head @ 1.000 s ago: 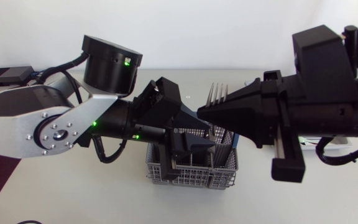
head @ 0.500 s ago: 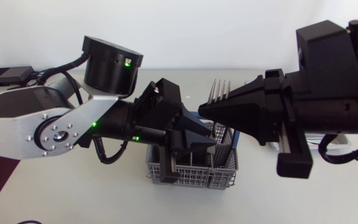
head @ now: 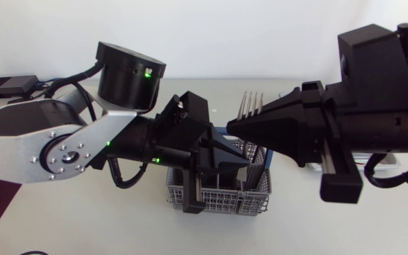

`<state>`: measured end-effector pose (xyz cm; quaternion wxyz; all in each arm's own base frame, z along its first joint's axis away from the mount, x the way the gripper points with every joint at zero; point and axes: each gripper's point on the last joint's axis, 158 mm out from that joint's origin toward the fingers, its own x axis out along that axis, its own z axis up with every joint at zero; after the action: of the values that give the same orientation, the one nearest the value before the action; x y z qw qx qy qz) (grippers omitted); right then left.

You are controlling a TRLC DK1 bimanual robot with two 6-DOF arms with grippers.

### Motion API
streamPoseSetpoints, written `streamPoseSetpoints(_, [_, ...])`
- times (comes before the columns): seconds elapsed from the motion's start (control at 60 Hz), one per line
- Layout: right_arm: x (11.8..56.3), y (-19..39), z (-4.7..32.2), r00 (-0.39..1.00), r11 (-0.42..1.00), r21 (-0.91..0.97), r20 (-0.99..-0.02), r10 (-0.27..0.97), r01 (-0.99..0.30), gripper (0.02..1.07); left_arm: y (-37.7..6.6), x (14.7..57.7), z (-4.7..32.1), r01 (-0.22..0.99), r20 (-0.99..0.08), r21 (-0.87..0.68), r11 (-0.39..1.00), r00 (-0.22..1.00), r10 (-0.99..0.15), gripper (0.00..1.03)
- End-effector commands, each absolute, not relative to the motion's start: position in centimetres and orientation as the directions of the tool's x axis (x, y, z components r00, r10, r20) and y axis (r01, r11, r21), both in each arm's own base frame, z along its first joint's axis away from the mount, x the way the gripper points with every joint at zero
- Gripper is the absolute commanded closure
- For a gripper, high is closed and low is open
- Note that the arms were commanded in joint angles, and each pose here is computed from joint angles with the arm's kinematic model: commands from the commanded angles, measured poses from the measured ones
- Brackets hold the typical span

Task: Sort the cutlery from the basket into the organizer compartments.

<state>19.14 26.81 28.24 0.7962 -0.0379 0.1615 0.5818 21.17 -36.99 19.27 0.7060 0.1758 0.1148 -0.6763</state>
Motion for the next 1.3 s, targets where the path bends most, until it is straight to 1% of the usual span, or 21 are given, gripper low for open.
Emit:
streamPoseSetpoints(0.0, [19.3,26.5,29.3,0.292,0.333,0.115,-0.277,0.916,-0.936,1.01,-37.5,20.6,19.4,0.995,-0.385,0.092,-0.027,0.011,-0.923,1.00])
streamPoseSetpoints(0.083, [19.3,26.4,29.4,0.295,0.335,0.111,-0.275,0.915,-0.935,1.00,-37.2,20.4,19.5,0.994,-0.381,0.093,-0.049,-0.009,-0.925,1.00])
streamPoseSetpoints(0.1, [19.3,26.4,29.3,0.298,0.338,0.110,-0.276,0.914,-0.935,0.99,-37.2,20.3,19.5,0.994,-0.383,0.093,-0.053,-0.013,-0.924,1.00])
streamPoseSetpoints(0.133, [19.4,26.2,29.4,0.306,0.345,0.106,-0.274,0.912,-0.933,0.95,-37.1,20.2,19.4,0.993,-0.386,0.102,-0.062,-0.018,-0.922,1.00])
streamPoseSetpoints(0.15, [19.5,26.1,29.4,0.311,0.349,0.105,-0.273,0.911,-0.931,0.90,-37.1,20.1,19.5,0.992,-0.384,0.104,-0.066,-0.021,-0.923,1.00])
streamPoseSetpoints(0.25, [19.4,25.8,29.6,0.325,0.359,0.088,-0.269,0.907,-0.929,0.77,-36.8,20.4,19.7,0.991,-0.380,0.118,-0.068,-0.018,-0.925,1.00])
streamPoseSetpoints(0.35, [19.2,25.4,29.8,0.339,0.368,0.066,-0.268,0.902,-0.928,0.56,-36.4,20.6,19.9,0.987,-0.382,0.147,-0.070,-0.009,-0.924,1.00])
streamPoseSetpoints(0.383, [19.0,25.3,29.8,0.340,0.367,0.059,-0.270,0.901,-0.928,0.51,-36.1,20.9,19.9,0.985,-0.386,0.157,-0.066,-0.001,-0.923,1.00])
streamPoseSetpoints(0.467, [18.8,24.7,29.8,0.356,0.378,0.032,-0.274,0.894,-0.925,0.38,-35.5,21.5,19.4,0.983,-0.405,0.171,-0.067,0.008,-0.914,1.00])
streamPoseSetpoints(0.5, [18.7,24.6,29.8,0.361,0.382,0.026,-0.275,0.891,-0.924,0.35,-35.4,21.7,19.3,0.982,-0.406,0.180,-0.066,0.013,-0.914,1.00])
streamPoseSetpoints(0.65, [18.7,23.7,29.5,0.387,0.401,-0.009,-0.282,0.878,-0.916,0.29,-34.6,21.8,18.7,0.975,-0.430,0.202,-0.088,0.008,-0.903,1.00])
streamPoseSetpoints(0.817, [19.4,22.6,26.9,0.411,0.418,-0.052,-0.328,0.851,-0.907,0.29,-33.5,21.2,18.1,0.969,-0.457,0.202,-0.144,-0.037,-0.889,1.00])
streamPoseSetpoints(0.933, [19.0,22.3,24.9,0.404,0.403,-0.081,-0.357,0.842,-0.912,0.29,-33.1,20.2,17.7,0.960,-0.482,0.199,-0.198,-0.080,-0.873,1.00])
streamPoseSetpoints(1.15, [18.8,22.3,20.8,0.364,0.359,-0.097,-0.433,0.824,-0.928,0.29,-32.6,18.8,17.5,0.944,-0.513,0.181,-0.277,-0.150,-0.846,1.00])
streamPoseSetpoints(1.283, [18.6,23.2,19.9,0.331,0.328,-0.086,-0.447,0.831,-0.941,0.29,-33.0,18.9,17.4,0.942,-0.514,0.180,-0.283,-0.155,-0.843,1.00])
